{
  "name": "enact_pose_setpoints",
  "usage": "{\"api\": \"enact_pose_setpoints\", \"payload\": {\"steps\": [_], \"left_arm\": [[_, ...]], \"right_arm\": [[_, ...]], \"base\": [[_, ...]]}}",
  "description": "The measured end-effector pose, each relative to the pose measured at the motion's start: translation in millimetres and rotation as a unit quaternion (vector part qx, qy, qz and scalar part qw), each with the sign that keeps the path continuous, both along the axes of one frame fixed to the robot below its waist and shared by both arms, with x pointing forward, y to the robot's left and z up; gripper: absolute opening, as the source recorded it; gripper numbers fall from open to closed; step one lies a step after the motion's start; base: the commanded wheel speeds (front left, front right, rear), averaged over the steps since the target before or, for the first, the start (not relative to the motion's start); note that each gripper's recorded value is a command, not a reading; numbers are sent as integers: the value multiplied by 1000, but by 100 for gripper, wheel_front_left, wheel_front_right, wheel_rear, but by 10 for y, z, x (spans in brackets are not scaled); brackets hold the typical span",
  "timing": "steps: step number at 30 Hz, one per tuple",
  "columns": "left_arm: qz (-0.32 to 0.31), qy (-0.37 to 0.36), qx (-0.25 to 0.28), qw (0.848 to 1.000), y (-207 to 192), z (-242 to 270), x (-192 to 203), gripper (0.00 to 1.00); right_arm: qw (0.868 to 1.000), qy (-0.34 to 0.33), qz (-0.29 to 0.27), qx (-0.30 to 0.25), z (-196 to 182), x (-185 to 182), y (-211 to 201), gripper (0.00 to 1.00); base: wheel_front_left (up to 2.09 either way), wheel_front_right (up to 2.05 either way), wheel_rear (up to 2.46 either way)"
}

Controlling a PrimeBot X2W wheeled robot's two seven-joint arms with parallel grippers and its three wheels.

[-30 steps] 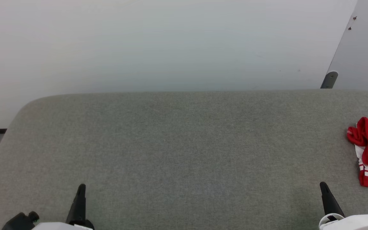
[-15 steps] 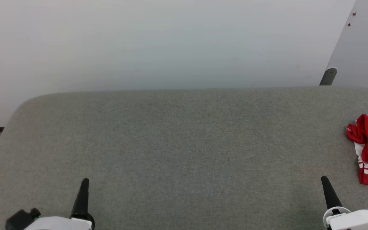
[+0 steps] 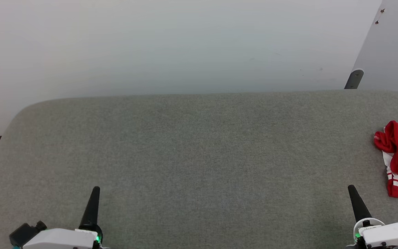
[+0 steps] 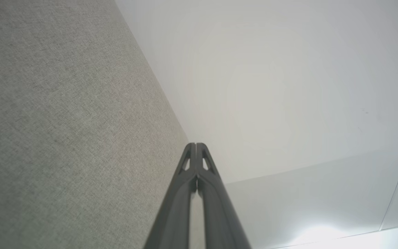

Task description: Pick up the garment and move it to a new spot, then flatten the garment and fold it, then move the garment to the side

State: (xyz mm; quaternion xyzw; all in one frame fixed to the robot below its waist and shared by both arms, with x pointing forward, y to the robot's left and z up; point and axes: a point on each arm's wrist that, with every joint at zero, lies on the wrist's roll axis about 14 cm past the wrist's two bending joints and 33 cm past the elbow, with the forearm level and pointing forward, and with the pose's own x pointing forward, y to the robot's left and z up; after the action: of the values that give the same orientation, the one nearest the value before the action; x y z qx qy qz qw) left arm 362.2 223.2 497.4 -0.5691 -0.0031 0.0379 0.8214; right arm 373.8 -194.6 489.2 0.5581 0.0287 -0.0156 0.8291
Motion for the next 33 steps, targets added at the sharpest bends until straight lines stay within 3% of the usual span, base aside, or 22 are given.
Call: {"api": "enact_pose_setpoints", "payload": {"steps": [33], "left_arm": [[-20,-14,-132,991,-171,48,186,0]], "right_arm": [[990,-19,-8,142,118,109,-35,0]], "base": [[0,0,0]]}}
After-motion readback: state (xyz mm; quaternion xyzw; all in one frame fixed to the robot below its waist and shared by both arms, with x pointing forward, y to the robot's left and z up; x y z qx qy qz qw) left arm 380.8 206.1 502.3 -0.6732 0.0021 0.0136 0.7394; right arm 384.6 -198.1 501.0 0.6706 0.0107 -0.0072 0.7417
